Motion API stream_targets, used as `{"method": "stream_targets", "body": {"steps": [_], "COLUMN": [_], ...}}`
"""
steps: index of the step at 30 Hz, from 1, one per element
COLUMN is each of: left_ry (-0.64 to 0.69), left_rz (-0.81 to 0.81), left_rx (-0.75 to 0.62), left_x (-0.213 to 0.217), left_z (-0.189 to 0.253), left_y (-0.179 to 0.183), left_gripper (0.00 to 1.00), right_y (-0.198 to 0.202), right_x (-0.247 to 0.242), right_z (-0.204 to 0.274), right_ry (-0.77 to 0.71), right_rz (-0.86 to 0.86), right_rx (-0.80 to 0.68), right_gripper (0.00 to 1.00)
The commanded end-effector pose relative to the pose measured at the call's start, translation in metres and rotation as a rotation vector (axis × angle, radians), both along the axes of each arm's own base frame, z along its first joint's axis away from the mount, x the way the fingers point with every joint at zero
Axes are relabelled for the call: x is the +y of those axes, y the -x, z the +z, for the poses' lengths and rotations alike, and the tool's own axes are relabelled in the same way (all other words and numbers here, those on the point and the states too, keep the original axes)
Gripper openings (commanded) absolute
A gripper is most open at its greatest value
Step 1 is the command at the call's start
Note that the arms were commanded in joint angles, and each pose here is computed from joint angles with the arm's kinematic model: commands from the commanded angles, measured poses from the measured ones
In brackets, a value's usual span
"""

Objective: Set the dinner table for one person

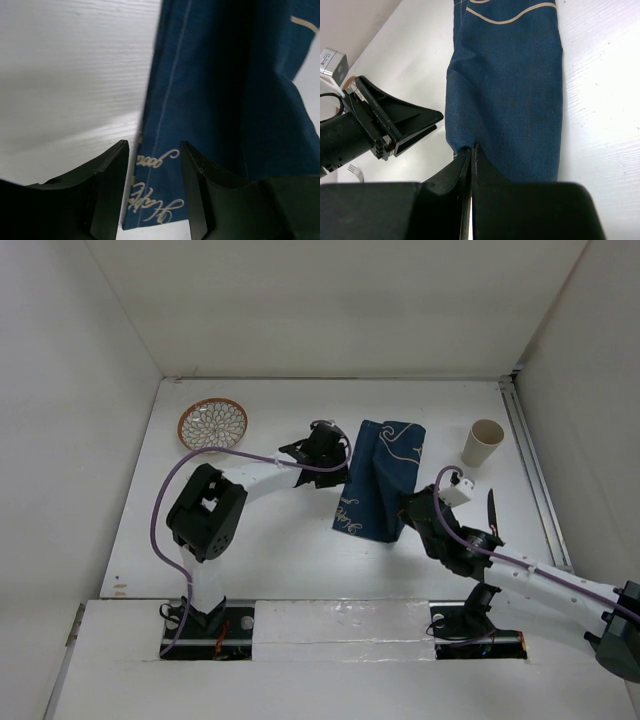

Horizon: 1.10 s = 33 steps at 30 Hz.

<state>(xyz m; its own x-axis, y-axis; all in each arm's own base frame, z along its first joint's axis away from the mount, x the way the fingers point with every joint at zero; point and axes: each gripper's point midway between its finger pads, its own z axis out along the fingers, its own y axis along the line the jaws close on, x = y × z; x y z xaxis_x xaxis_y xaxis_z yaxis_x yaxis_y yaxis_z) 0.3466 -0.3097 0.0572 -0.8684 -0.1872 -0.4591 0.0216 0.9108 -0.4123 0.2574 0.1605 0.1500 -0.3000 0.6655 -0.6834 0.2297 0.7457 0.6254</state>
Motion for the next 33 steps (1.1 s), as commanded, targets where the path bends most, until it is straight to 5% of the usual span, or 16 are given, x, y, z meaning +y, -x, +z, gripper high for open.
{"method": "stream_targets", "body": {"steps": [1, 7, 10, 18, 26, 33], "left_ry": [0.135, 0.199, 0.234, 0.205, -0.043, -0.074], "left_rz": [-0.070, -0.118, -0.145, -0.100, 0.166, 0.331], "left_rx": [-0.020, 0.059, 0.094, 0.123, 0.193, 0.187], "left_x": [-0.019, -0.040, -0.051, -0.060, -0.002, 0.042], "left_z": [0.027, -0.001, -0.010, -0.028, -0.079, -0.082], "left_y": [0.007, 0.017, 0.017, 0.006, 0.000, -0.003], "left_gripper": [0.42, 0.39, 0.30, 0.30, 0.24, 0.22], "right_y": [-0.006, -0.005, -0.006, -0.007, -0.005, 0.002], "right_x": [0.002, 0.003, 0.007, 0.010, 0.000, -0.024], "right_z": [0.020, 0.020, 0.021, 0.015, 0.012, 0.004], "right_ry": [-0.055, -0.065, -0.068, -0.066, -0.047, -0.036], "right_rz": [-0.010, -0.002, 0.009, 0.018, -0.014, -0.153], "right_rx": [-0.057, -0.060, -0.065, -0.056, -0.053, 0.019], "right_gripper": [0.03, 0.03, 0.03, 0.05, 0.11, 0.08]}}
